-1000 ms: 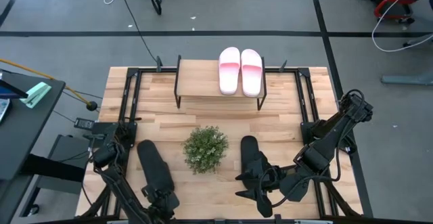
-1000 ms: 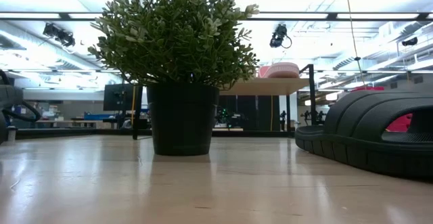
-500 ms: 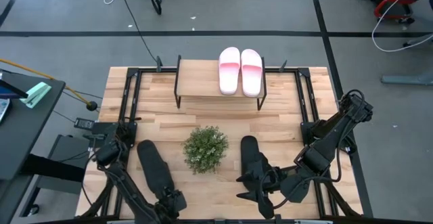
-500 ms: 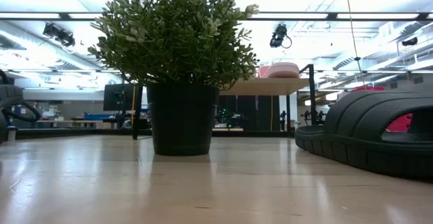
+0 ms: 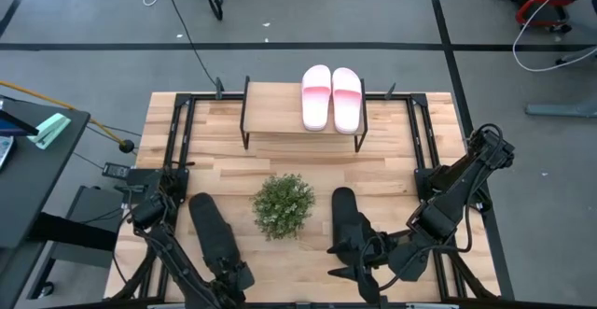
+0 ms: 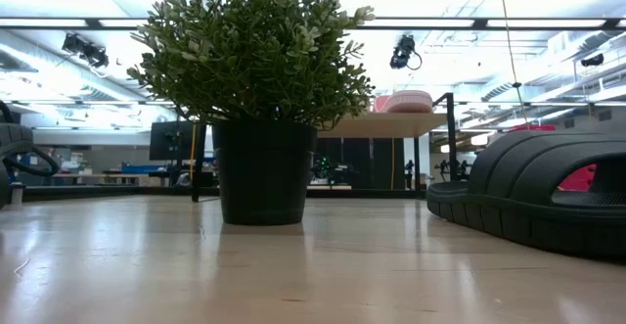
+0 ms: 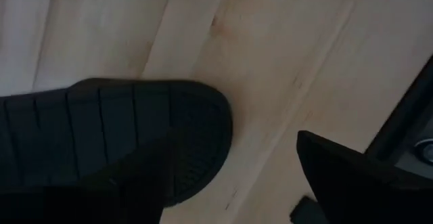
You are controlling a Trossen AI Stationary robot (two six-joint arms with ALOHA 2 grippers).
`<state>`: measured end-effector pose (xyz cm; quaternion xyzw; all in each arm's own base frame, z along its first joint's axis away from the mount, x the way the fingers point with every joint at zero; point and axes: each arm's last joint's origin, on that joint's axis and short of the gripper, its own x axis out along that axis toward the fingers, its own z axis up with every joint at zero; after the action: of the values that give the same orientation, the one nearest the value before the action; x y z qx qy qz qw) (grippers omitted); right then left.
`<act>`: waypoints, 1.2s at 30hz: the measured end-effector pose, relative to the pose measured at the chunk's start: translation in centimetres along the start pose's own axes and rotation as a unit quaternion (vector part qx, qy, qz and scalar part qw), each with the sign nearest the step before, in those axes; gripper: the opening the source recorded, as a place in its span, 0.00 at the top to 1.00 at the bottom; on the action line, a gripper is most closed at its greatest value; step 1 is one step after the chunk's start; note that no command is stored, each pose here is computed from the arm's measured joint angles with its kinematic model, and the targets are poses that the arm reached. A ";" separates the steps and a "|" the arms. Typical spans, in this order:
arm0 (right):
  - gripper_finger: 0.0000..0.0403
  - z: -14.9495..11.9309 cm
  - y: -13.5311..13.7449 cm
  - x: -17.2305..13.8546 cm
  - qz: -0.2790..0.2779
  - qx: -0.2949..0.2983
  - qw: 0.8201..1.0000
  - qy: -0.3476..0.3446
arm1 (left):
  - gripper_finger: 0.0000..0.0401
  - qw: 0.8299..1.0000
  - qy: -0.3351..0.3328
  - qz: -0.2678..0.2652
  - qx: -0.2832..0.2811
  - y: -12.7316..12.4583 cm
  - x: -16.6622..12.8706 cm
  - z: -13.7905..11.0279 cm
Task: Pick and place slides into the shelf
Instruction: Put the left black slipper on the shelf
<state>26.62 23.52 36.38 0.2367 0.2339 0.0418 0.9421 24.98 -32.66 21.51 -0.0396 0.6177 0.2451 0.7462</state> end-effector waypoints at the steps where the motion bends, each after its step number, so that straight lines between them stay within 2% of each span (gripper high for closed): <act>1: 0.40 0.0 0.0 0.0 0.000 0.000 1.000 0.000 | 0.20 1.000 0.007 0.004 -0.003 0.1 0.0 -0.1; 7: 0.40 0.0 0.0 0.0 0.000 0.000 1.000 0.000 | 0.11 0.999 0.026 -0.005 -0.027 -0.2 -0.2 -1.0; 13: 0.40 0.0 0.0 0.0 0.000 0.000 1.000 0.000 | 0.08 0.999 0.011 0.000 0.049 -0.5 -1.0 -4.1; 17: 0.40 0.0 0.0 0.0 0.000 0.000 1.000 0.000 | 0.08 0.996 -0.032 0.009 0.080 -0.4 -1.7 -6.5; 19: 0.40 0.0 0.0 0.0 0.000 0.001 1.000 0.000 | 0.08 0.997 -0.065 0.011 0.050 -0.3 -1.9 -7.7; 22: 0.40 0.0 0.0 0.0 -0.001 0.001 1.000 0.000 | 0.08 0.994 -0.082 0.008 -0.072 -0.2 -1.9 -9.2; 26: 0.40 0.0 0.0 0.0 -0.001 0.001 1.000 -0.001 | 0.08 0.967 -0.110 -0.029 -0.228 -0.4 -1.7 -10.2; 29: 0.40 0.2 -0.2 0.1 -0.004 0.001 1.000 -0.002 | 0.08 0.962 -0.112 -0.042 -0.246 -0.7 -1.7 -9.9; 36: 0.40 0.5 -0.5 0.4 -0.009 0.005 1.000 -0.006 | 0.09 0.952 -0.107 -0.050 -0.283 -1.1 -1.0 -7.3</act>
<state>27.13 22.93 36.37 0.2391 0.2310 0.0305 0.9426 18.75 -36.56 20.53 -0.2542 0.4367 0.3748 0.7773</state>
